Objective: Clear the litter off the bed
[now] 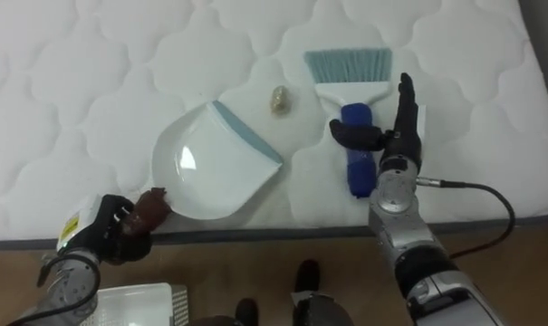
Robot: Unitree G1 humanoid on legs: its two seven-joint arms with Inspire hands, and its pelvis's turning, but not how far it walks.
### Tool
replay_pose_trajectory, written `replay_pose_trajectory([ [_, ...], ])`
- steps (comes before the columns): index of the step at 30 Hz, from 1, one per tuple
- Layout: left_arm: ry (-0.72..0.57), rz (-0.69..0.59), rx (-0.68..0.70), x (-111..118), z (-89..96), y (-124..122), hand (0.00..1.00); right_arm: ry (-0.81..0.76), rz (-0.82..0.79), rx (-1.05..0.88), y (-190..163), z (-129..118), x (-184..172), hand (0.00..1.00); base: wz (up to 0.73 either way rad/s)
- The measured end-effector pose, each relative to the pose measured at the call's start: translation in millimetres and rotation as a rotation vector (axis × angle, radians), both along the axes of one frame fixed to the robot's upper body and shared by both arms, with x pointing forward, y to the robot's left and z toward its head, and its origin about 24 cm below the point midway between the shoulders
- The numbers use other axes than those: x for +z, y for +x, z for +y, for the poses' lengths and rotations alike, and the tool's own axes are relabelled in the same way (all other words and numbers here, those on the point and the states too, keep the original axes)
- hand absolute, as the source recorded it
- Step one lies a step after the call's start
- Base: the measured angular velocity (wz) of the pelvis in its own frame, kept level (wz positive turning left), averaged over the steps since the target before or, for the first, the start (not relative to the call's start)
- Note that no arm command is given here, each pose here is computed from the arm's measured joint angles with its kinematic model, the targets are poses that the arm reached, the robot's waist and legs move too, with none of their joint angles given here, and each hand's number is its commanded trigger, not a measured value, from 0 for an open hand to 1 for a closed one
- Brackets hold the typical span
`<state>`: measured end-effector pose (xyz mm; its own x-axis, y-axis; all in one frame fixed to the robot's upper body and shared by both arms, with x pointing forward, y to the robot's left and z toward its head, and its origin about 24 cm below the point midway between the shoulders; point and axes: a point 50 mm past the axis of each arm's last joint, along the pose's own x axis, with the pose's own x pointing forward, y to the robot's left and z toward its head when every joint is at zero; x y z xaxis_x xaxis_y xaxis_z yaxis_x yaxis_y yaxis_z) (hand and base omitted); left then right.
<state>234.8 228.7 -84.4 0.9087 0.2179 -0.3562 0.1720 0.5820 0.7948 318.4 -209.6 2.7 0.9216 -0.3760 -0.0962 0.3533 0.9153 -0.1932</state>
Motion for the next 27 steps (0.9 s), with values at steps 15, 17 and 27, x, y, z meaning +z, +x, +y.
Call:
replay_pose_trajectory([
  [15, 0.019, 0.034, -0.046, -5.3, -7.5, -4.3, 1.0, -0.063, 0.204, 0.063, -18.2, -3.4, -36.1, 0.0, 0.02],
  [17, 0.024, 0.039, -0.046, -4.1, -7.1, -1.9, 1.0, -0.066, 0.231, 0.063, -20.5, -6.0, -39.6, 0.0, 0.09],
  [27, 0.02, 0.047, -0.063, -3.8, -9.8, -0.3, 1.0, -0.166, 0.303, 0.096, -28.2, -13.7, -49.0, 0.0, 0.07],
])
